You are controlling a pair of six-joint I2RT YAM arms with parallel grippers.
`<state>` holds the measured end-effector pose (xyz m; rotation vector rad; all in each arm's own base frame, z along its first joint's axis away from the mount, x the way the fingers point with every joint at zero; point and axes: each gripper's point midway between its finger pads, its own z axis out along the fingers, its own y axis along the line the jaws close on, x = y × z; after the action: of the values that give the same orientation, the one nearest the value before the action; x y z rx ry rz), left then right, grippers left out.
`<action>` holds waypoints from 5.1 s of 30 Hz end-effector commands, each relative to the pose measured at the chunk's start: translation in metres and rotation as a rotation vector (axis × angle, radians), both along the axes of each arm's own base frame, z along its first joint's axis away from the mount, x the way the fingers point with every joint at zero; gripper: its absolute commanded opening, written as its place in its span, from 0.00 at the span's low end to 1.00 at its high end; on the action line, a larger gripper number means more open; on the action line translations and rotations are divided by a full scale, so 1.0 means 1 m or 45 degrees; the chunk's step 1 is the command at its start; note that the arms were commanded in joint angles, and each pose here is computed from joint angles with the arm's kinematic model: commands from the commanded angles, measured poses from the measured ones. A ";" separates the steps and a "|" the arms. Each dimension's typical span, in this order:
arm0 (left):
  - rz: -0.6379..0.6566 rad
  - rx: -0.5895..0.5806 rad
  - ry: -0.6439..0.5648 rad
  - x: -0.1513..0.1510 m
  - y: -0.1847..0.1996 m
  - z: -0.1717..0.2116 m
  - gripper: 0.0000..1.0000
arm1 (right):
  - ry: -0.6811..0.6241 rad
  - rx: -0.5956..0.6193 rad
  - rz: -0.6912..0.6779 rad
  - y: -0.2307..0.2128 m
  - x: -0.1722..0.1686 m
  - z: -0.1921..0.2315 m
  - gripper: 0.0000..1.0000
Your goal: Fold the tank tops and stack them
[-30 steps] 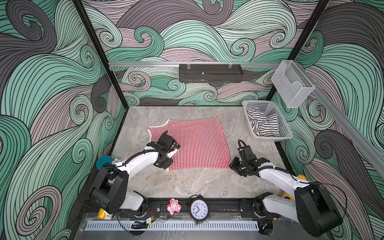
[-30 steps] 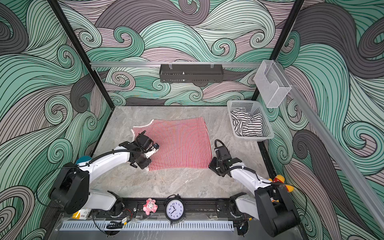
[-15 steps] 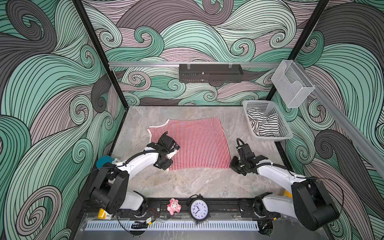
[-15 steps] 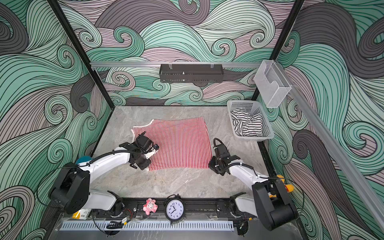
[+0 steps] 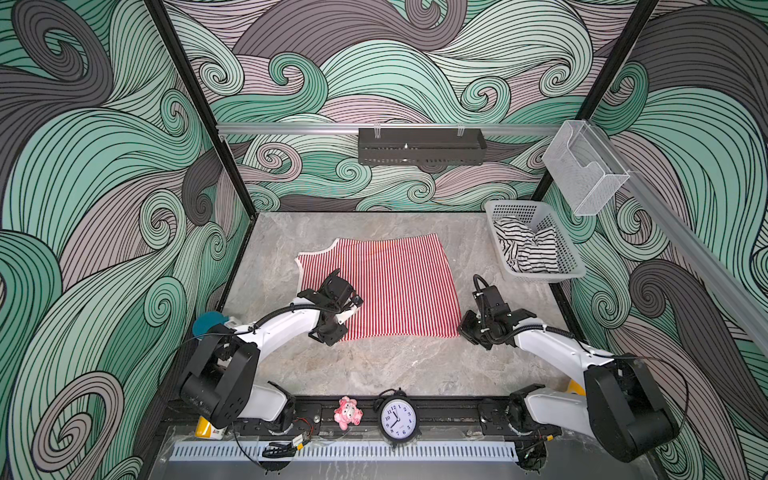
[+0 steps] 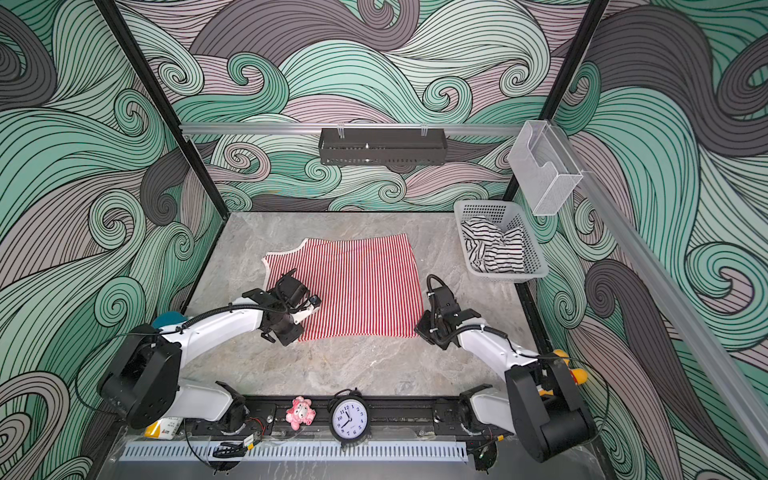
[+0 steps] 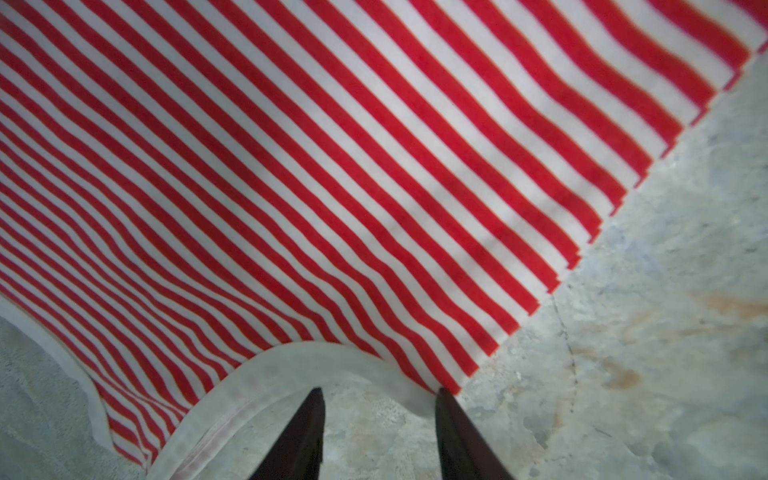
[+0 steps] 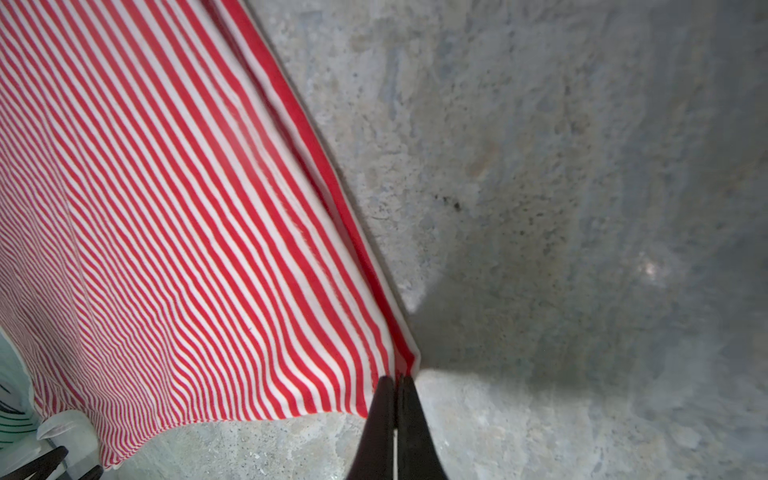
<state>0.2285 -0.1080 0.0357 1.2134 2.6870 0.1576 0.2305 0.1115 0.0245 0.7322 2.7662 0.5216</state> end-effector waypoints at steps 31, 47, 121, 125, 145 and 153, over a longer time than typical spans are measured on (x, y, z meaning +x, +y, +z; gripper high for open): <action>-0.177 0.084 0.114 -0.021 -0.012 -0.024 0.18 | -0.096 0.009 0.020 0.003 0.011 0.030 0.00; -0.281 -0.083 0.182 -0.049 -0.031 0.021 0.03 | -0.188 0.005 -0.052 -0.014 0.000 0.065 0.00; 0.130 0.249 0.026 0.038 0.102 -0.019 0.22 | -0.021 -0.072 0.193 0.034 0.121 -0.017 0.25; 0.130 0.257 0.087 0.031 0.106 -0.031 0.21 | 0.009 -0.079 0.190 0.033 0.116 -0.023 0.25; -0.085 0.307 0.265 -0.034 0.120 -0.037 0.20 | 0.096 -0.174 0.198 0.022 -0.007 -0.018 0.26; -0.128 0.299 0.238 -0.034 0.123 -0.018 0.20 | 0.092 -0.159 0.249 0.020 -0.027 -0.002 0.30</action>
<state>0.2151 0.0160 0.0153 1.4045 2.7711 0.4609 0.2135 0.1382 0.0194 0.4472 2.8986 0.4062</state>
